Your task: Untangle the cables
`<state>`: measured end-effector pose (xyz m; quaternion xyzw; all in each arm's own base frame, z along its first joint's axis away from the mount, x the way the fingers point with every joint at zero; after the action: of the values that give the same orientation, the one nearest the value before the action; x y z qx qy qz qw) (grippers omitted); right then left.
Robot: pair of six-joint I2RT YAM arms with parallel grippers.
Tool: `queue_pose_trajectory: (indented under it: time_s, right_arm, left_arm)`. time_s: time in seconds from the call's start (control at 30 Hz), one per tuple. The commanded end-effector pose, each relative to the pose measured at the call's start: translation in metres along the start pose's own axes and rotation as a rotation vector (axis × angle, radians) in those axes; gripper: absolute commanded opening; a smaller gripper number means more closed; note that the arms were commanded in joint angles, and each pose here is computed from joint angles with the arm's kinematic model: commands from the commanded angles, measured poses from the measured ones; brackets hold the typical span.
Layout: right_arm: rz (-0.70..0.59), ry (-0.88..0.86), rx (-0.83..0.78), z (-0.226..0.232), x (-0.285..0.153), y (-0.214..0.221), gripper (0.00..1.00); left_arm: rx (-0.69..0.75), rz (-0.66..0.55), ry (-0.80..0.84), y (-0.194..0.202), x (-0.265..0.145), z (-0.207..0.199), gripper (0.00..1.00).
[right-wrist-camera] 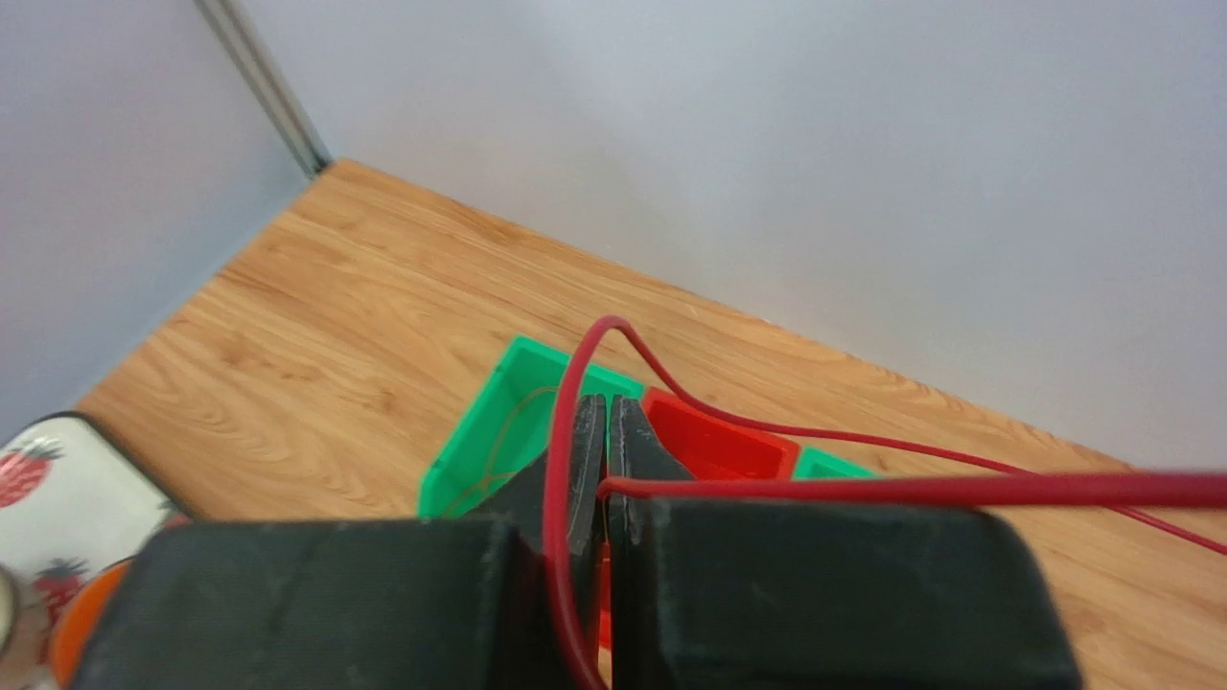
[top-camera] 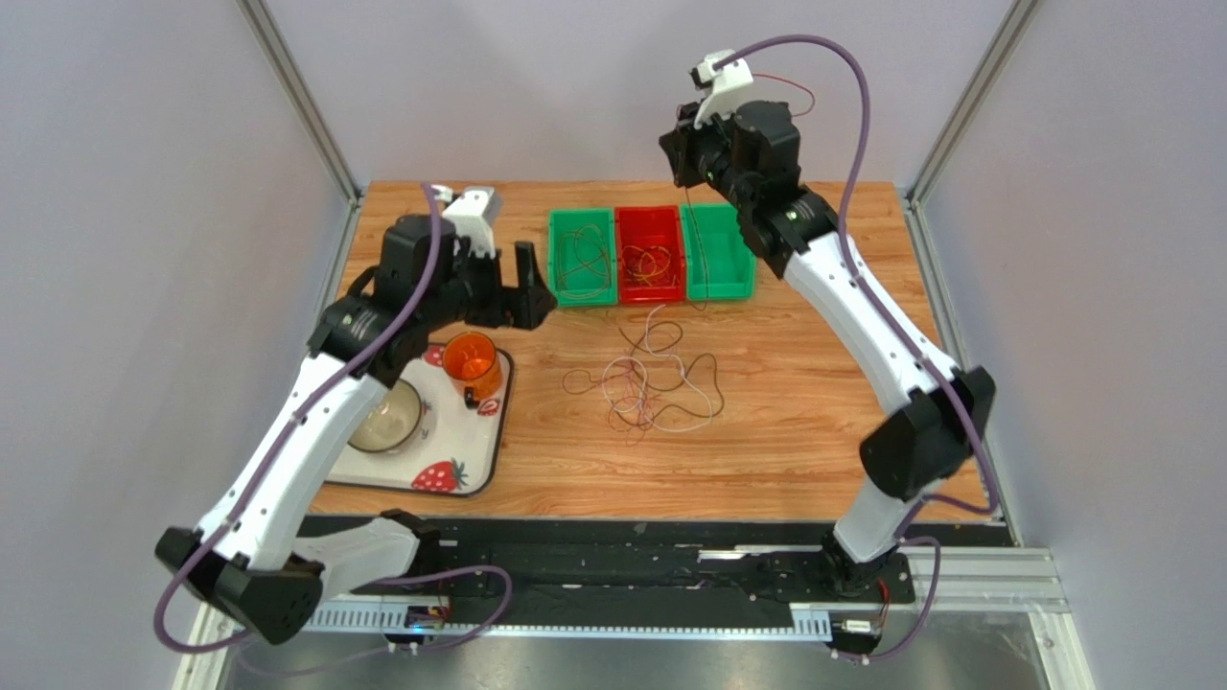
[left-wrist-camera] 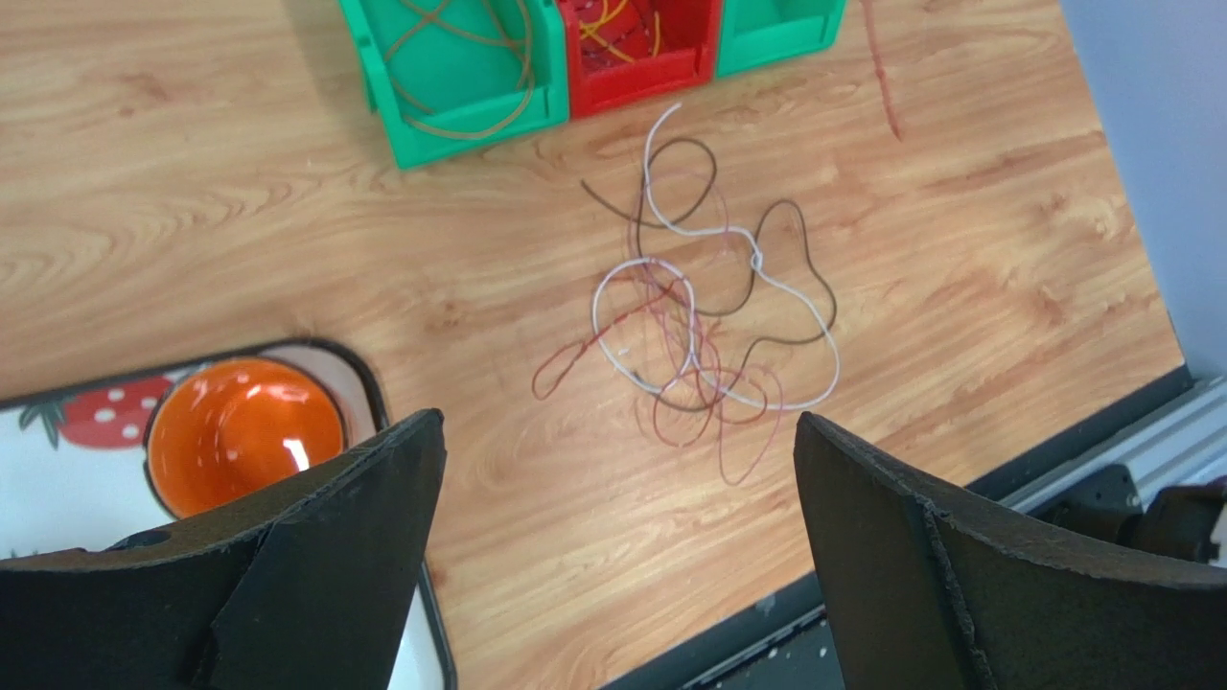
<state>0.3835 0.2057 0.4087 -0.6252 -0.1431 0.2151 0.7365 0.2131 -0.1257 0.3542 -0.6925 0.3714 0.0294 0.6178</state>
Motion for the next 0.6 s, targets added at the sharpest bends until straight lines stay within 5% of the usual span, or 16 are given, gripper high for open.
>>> queue_pose_trajectory:
  time_s: [0.0, 0.57]
  right_arm:
    - [0.082, 0.049, 0.031, -0.032, 0.035, 0.003, 0.0]
    - [0.343, 0.276, 0.171, -0.101, 0.08, 0.079, 0.0]
  left_arm:
    - [0.011, -0.004, -0.008, 0.023, -0.027, 0.002, 0.99]
    - [0.138, 0.067, -0.115, 0.06, -0.04, 0.022, 0.99]
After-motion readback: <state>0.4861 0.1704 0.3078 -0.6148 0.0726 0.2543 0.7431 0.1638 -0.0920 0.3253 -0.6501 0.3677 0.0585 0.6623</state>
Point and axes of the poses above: each gripper's point midway between its finger pads, its own x axis out along the fingers, its own z axis along the line the jaws close on, y = z × x, the point moved 10 cm from there along -x, back along the fingers, and after that the axes turned 6 degrees about x, right-handed, at the moved point
